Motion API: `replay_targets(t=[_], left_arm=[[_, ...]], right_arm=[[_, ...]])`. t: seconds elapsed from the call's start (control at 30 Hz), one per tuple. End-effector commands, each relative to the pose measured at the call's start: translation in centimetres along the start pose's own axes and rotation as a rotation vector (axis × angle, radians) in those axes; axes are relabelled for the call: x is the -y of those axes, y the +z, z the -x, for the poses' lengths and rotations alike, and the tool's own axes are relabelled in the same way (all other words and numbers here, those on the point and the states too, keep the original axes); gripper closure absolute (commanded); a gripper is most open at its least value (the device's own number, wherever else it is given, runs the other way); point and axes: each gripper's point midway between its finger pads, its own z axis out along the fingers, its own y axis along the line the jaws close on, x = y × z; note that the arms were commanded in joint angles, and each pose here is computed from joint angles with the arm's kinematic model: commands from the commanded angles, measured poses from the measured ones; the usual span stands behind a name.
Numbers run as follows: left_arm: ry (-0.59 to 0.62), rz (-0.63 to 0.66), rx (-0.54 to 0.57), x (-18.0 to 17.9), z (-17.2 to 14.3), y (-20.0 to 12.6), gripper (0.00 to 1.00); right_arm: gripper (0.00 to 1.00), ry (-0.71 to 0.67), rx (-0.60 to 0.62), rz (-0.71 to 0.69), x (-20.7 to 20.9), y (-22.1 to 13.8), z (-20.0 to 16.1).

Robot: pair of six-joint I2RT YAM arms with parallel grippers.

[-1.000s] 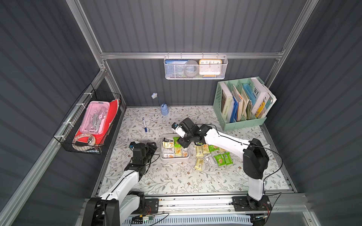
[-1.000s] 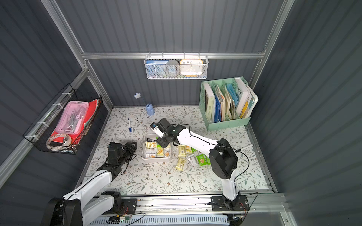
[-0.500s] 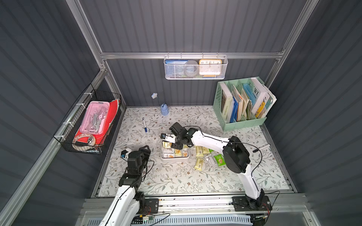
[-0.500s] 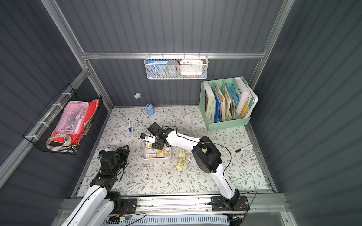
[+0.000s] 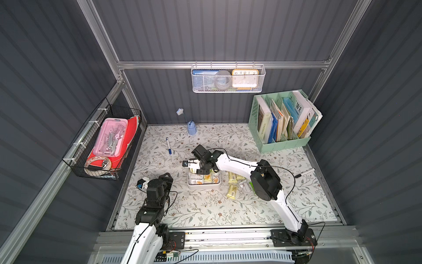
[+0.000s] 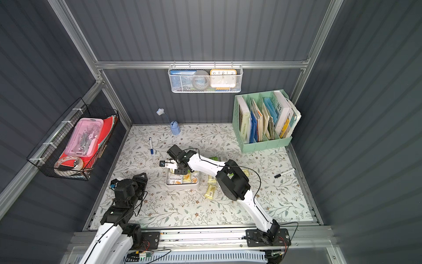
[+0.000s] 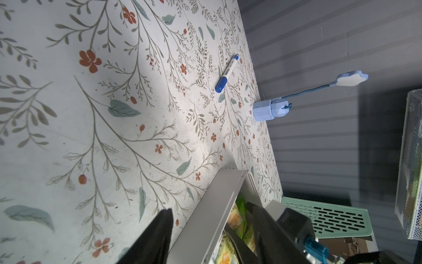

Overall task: Take the cookies out of the storage box
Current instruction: Pick up the cookie from the storage box.

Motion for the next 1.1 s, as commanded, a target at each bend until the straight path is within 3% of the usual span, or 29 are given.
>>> replay_targets(t=[0.0,0.33,0.67,1.07], left_arm=[[-0.002,0.02,0.018,-0.1,0.5,-0.4,0.39],[-0.01,0.022,0.008,-0.3,0.2,-0.2,0.39],[-0.007,0.025,0.004,-0.5,0.1,-0.1,0.39],[-0.007,0.024,0.008,-0.4,0.2,-0.2,0.39]], right_arm=[[0.4,-0.031,-0.016,0.033,-0.8,0.4,-0.1],[0.38,-0.03,0.036,0.127,-2.7,0.5,0.8],[0.4,-0.03,0.018,0.049,-1.5,1.9,0.7],[0.56,-0.016,0.039,0.019,-0.9,1.7,1.2]])
